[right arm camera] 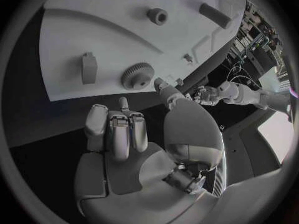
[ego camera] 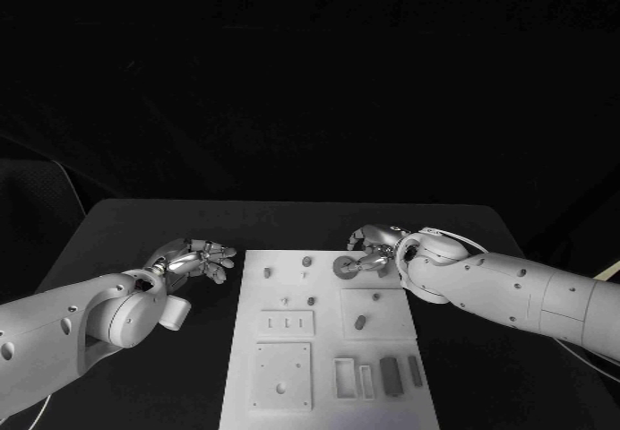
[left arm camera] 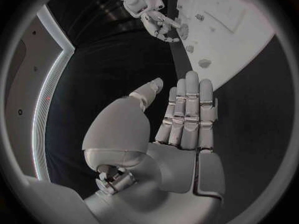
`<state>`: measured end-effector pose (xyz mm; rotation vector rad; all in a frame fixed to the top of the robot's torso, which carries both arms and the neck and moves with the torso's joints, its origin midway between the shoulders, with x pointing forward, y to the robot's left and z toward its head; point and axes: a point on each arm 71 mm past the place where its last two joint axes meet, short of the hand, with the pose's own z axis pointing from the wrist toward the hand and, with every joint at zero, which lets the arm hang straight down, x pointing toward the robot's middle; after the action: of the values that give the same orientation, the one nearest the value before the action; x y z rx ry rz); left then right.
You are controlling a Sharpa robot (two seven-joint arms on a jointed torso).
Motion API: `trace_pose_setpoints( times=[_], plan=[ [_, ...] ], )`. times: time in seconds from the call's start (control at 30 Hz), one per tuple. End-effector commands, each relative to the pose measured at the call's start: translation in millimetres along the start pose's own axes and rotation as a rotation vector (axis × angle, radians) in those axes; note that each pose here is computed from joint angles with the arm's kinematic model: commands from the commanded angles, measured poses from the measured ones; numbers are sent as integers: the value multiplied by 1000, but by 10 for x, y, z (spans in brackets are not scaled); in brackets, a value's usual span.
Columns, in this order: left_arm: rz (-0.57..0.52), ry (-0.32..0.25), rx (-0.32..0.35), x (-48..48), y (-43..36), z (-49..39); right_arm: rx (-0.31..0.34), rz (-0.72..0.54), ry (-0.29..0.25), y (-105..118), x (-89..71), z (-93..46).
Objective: Assemble the parts on the task board
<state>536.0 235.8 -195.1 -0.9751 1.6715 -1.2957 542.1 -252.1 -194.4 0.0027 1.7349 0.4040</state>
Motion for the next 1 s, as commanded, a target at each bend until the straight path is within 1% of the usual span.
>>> trace_pose_setpoints(
  times=[0.03,0.13,0.27,0.53,0.7,1.0],
  plan=[
    [-10,17,3,18,-2,2,-16,3,-28,20,-15,-9],
    [-10,16,3,13,-1,2,-19,4,-28,27,-15,-13],
    [-10,16,2,12,0,1,-14,-2,3,22,7,-10],
    [-10,16,0,13,1,-2,4,-23,37,-10,63,14],
    [-10,17,0,17,0,1,-1,-31,46,8,114,25],
    [-10,17,0,17,1,6,-11,-37,44,60,187,49]
  ],
)
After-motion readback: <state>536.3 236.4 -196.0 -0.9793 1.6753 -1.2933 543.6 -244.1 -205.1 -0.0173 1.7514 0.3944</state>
